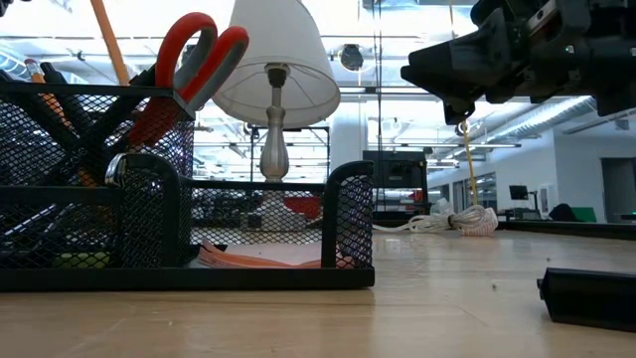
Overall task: Pick and place office supplies into organizer
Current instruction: Put the yellow pencil into the black desk organizer, then put the black paper clip into the black desk organizer
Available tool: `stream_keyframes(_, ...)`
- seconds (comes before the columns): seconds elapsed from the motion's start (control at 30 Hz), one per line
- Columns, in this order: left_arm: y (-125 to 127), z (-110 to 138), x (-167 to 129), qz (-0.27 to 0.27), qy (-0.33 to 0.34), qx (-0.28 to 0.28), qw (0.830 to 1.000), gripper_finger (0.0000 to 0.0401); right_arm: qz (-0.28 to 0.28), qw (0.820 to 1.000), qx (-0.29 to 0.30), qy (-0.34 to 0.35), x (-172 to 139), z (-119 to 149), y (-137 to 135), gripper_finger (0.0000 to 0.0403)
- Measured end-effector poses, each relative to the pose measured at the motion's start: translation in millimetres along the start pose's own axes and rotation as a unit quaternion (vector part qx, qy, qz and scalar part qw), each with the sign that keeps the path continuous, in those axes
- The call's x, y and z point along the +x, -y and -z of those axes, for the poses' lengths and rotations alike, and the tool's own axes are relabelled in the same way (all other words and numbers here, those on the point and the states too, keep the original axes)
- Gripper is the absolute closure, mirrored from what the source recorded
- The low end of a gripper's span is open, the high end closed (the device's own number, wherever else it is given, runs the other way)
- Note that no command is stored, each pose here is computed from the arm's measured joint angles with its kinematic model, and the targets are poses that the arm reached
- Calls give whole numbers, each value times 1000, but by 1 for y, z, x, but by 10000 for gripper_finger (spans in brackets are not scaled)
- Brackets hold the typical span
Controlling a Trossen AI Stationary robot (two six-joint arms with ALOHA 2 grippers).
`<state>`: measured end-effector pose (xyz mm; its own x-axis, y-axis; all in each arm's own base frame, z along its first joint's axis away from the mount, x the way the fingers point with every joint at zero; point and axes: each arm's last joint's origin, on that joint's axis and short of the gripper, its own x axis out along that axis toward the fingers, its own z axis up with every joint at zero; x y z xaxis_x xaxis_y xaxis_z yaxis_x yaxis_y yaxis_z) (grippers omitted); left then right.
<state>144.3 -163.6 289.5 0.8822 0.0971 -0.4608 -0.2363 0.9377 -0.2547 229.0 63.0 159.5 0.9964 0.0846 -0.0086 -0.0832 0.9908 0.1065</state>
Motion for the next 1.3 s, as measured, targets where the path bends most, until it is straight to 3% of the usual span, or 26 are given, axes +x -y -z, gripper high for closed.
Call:
stream_keyframes(0.2,-5,-1,11,15,-74,-11,997,376,1,1000,0,0,0,0,0,310)
stream_keyframes(0.37,-4,3,25,23,-121,47,991,375,1,1000,-3,0,0,0,0,309)
stream_keyframes(0.73,-3,14,64,0,-176,110,978,367,4,1000,-13,-18,0,4,0,309)
stream_keyframes(0.9,-1,20,81,0,-194,129,973,338,3,1000,-14,-19,0,4,0,309)
stream_keyframes(1.07,-4,15,85,-19,-171,92,981,304,2,1000,-15,-20,0,4,0,304)
stream_keyframes(1.3,-5,6,82,-26,-128,110,985,212,1,999,-2,-47,0,9,0,296)
